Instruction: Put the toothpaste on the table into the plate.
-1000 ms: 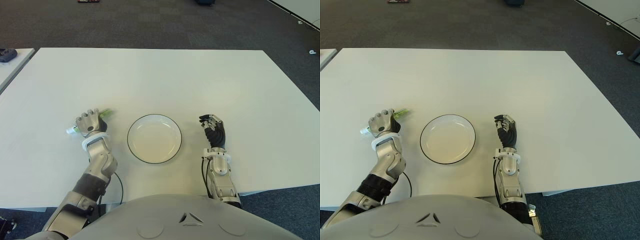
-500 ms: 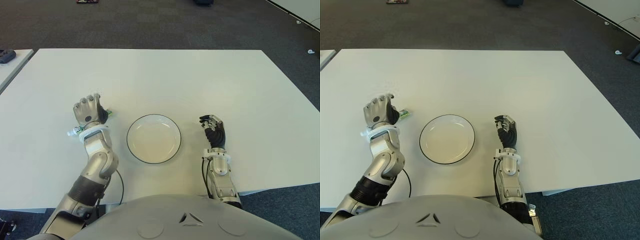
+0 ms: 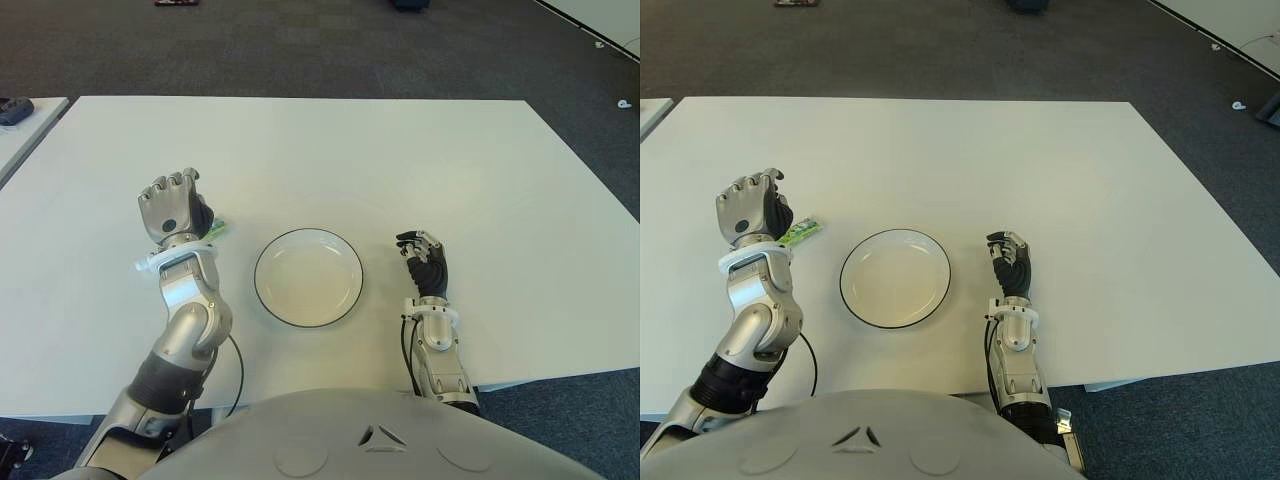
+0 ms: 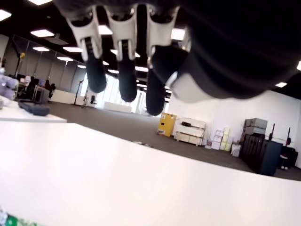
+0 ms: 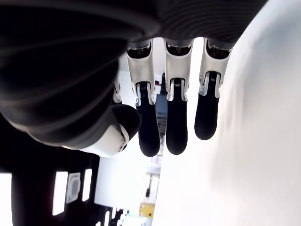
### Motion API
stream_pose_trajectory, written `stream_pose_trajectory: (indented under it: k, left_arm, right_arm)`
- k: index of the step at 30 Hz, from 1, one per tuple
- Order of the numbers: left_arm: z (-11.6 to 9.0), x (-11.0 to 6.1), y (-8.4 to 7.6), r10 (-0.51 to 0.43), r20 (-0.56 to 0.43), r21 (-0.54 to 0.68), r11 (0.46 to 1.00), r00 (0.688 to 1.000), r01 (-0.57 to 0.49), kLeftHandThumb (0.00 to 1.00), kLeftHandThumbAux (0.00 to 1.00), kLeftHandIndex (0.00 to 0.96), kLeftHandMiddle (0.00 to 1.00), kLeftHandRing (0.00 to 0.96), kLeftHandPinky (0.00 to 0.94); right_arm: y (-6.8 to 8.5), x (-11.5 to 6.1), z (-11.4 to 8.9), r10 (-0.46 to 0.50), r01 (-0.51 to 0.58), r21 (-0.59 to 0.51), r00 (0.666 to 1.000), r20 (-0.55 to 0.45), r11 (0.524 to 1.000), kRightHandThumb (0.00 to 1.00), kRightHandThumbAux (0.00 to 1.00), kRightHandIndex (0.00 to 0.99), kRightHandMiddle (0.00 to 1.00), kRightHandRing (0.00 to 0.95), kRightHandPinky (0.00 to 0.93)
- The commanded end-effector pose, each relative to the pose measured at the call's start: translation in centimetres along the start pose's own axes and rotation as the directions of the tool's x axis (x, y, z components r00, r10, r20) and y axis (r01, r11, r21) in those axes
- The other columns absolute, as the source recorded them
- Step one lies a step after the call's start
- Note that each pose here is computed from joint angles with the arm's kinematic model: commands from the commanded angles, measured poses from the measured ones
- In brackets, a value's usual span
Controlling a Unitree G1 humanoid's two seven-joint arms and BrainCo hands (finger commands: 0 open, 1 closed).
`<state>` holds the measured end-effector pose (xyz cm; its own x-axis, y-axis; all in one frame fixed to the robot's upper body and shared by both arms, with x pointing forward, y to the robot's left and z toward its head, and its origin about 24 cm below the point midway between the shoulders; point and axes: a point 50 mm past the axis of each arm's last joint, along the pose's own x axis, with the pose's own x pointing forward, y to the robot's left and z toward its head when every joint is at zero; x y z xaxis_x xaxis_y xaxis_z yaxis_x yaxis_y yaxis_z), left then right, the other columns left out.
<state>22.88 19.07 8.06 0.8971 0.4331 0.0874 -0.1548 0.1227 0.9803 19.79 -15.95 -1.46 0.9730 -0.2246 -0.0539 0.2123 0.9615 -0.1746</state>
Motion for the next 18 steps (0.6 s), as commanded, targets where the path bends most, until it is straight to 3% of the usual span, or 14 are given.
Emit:
stream_pose_trajectory:
  k: [1, 3, 11, 14, 18]
  left_arm:
    - [0.1, -0.1, 0.5, -0.001, 0.011, -0.005, 1.000, 1.000, 0.001, 0.845, 0.667, 0.446, 0.490, 0.789, 0.789]
    - [0.1, -0.1, 0.8, 0.008, 0.022, -0.007, 1.000, 1.000, -0.008, 0.844, 0.670, 0.428, 0.557, 0.788, 0.790]
    - [-0.1, -0.1, 1.3, 0.006, 0.044, -0.018, 1.000, 0.999, -0.005, 0.843, 0.672, 0.414, 0.595, 0.787, 0.788]
    - [-0.7, 0.3, 1.3, -0.047, 0.054, -0.020, 0.999, 0.997, 0.048, 0.843, 0.671, 0.413, 0.594, 0.791, 0.801]
    - [-1.7, 0.6, 1.6, -0.145, 0.082, -0.012, 0.989, 0.986, 0.146, 0.842, 0.670, 0.408, 0.585, 0.767, 0.735]
  right_arm:
    - [0.1, 0.2, 0.0, -0.004, 0.004, 0.008, 1.000, 0.008, 1.000, 0.703, 0.733, 0.425, 0.439, 0.421, 0.416]
    - [0.1, 0.2, 0.0, -0.003, 0.003, 0.011, 1.000, 0.010, 1.000, 0.703, 0.733, 0.425, 0.436, 0.418, 0.412]
    - [0.2, 0.1, 0.0, -0.002, 0.002, 0.017, 1.000, 0.010, 1.000, 0.703, 0.733, 0.425, 0.424, 0.404, 0.402]
    - [0.2, 0.1, 0.0, -0.003, 0.003, 0.013, 1.000, 0.006, 1.000, 0.703, 0.733, 0.425, 0.426, 0.411, 0.412]
    - [0.3, 0.0, 0.0, -0.003, 0.003, 0.014, 1.000, 0.003, 1.000, 0.703, 0.733, 0.425, 0.430, 0.412, 0.412]
